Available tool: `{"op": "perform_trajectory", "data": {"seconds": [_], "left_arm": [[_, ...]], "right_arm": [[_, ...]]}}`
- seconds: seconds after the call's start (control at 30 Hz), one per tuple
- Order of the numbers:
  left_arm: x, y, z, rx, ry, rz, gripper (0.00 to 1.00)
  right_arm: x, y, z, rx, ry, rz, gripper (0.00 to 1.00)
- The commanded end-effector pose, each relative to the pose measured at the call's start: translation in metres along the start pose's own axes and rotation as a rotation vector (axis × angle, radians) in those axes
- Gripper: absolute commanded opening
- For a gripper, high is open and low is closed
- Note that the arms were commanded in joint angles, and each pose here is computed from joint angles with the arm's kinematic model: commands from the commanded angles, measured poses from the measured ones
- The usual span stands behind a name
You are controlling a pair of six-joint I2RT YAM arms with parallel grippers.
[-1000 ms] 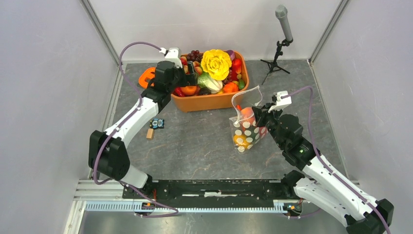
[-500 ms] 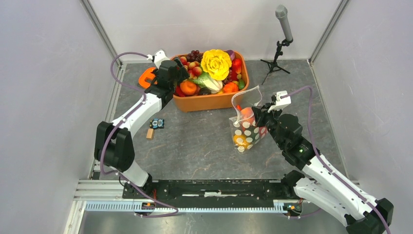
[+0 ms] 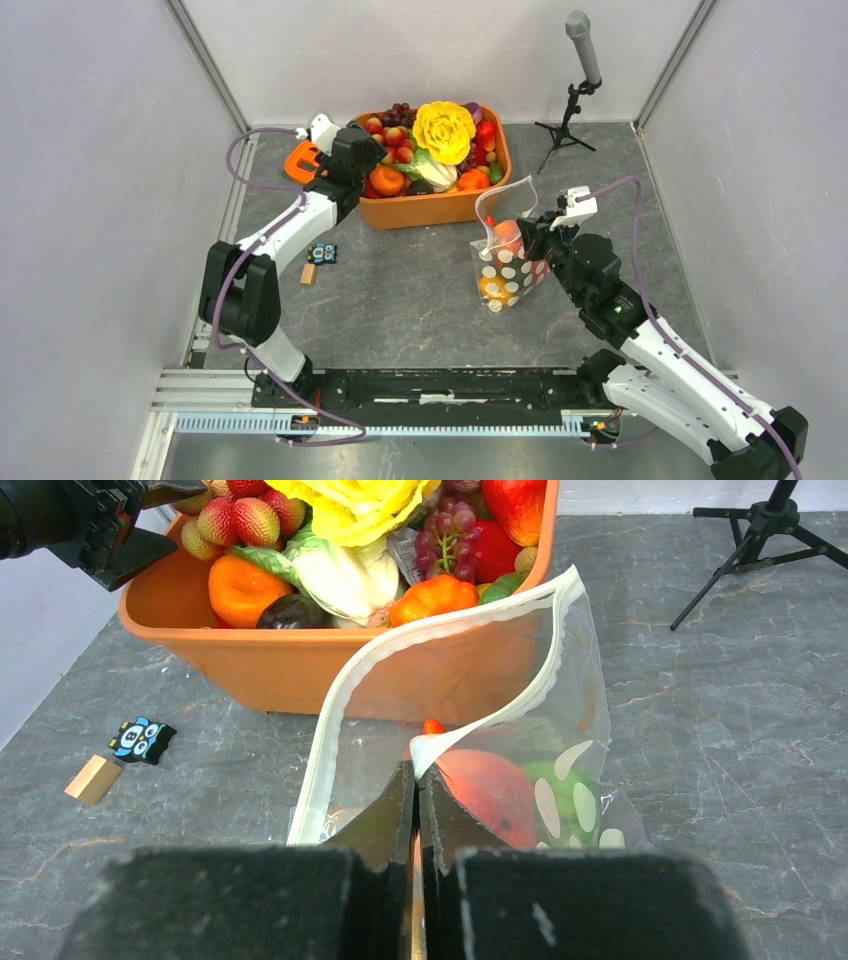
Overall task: Place the food in the zip-top bag and seal the zipper
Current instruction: Adjust the fake fruit in the bin.
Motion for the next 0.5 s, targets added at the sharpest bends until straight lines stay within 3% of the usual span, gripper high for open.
{"op": "perform_trajectory", "data": {"seconds": [0.0, 0.2, 0.47], "left_arm": [[0.013, -0.02, 0.005, -0.095, -0.034, 0.082, 0.76], [-0.01, -0.045, -0.006, -0.205, 0.118, -0.029, 0.6], [-0.024, -0.046, 0.005, -0.284, 0.213, -0.151, 0.26]], "right_arm": [[0.01, 0.002, 0.001, 0.004, -0.039, 0.001, 0.04], [0.008, 0.002, 0.0, 0.005, -0.037, 0.001, 0.03], [0.006, -0.003, 0.004, -0.017, -0.037, 0.003, 0.04]]}}
Point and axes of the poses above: each gripper's point midway between its finger pads, its own z axis back along the fingers, its own y axis along the line the jaws close on, x = y × z, the point moved 3 cm from there along z, back along the fingers, and after that the axes turned 3 degrees about z, right-handed, at the moved point
